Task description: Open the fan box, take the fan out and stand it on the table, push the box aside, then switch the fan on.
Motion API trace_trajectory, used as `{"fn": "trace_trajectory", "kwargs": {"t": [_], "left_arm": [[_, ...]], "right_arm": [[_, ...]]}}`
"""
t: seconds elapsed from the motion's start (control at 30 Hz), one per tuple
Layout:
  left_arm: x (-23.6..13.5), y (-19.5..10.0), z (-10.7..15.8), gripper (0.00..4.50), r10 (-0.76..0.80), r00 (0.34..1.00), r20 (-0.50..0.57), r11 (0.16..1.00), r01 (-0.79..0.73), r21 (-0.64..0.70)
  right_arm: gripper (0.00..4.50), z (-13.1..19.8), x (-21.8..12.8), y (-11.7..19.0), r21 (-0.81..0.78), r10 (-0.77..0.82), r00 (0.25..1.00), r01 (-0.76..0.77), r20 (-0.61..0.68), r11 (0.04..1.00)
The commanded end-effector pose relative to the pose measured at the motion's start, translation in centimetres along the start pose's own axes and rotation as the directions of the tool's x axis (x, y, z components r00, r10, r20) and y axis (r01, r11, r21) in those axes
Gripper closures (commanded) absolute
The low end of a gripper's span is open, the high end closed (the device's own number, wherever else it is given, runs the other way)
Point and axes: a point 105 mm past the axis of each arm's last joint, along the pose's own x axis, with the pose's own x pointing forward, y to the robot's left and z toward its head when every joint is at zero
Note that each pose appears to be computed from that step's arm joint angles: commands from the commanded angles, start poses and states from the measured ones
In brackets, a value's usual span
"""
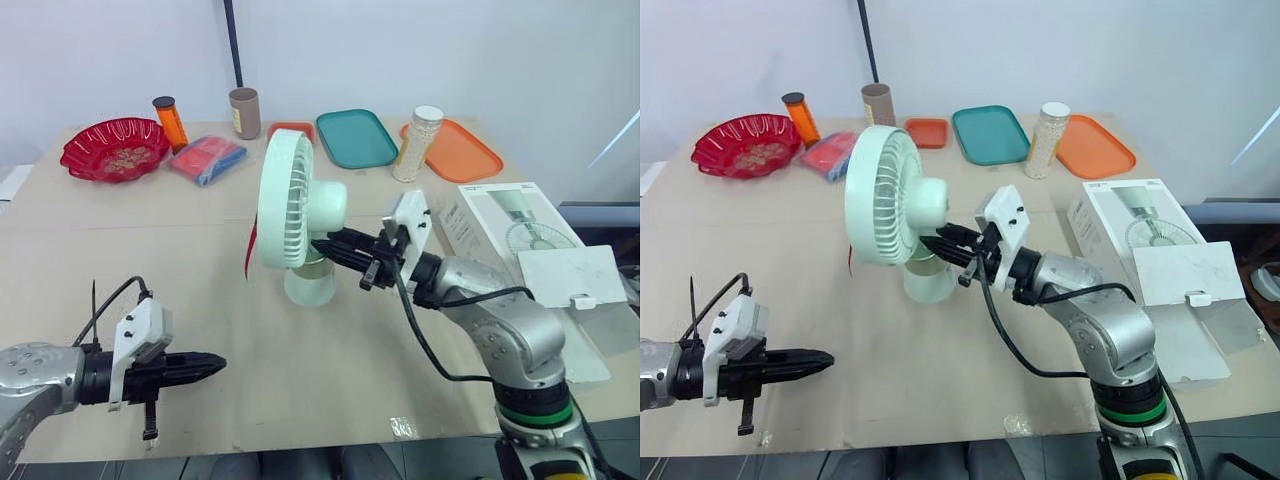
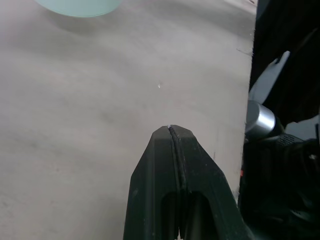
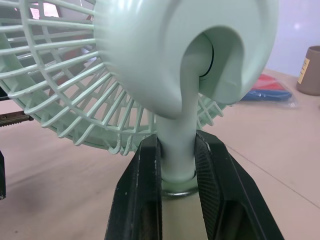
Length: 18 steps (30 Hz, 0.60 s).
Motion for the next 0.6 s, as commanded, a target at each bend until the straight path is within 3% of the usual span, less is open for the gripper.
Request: {"fn": "trace_trajectory", "kwargs": {"t": [0.03, 0.37, 0.6], "left_arm": [[0.8, 0.4, 0.8, 4.46, 0.009, 0.999, 0.033, 1.000, -0.009, 0.023], [2.4, 0.2, 1.1, 4.46, -0.015, 0.998, 0.064, 0.999, 0.013, 0.036], [3.2, 0.0, 1.5, 4.46, -0.019, 0.996, 0.082, 0.999, 0.017, 0.036]], "right_arm": [[4.13, 1.7, -0.6, -0.5, -0.099, 0.005, 0.999, 0.000, 0.043, 0.995], [4.13, 0.0, -1.7, -3.8, -0.155, -0.038, 0.999, 0.034, -0.021, 0.987], [4.13, -0.5, -1.7, -3.8, -0.152, -0.026, 1.000, 0.024, -0.009, 0.988]]}}
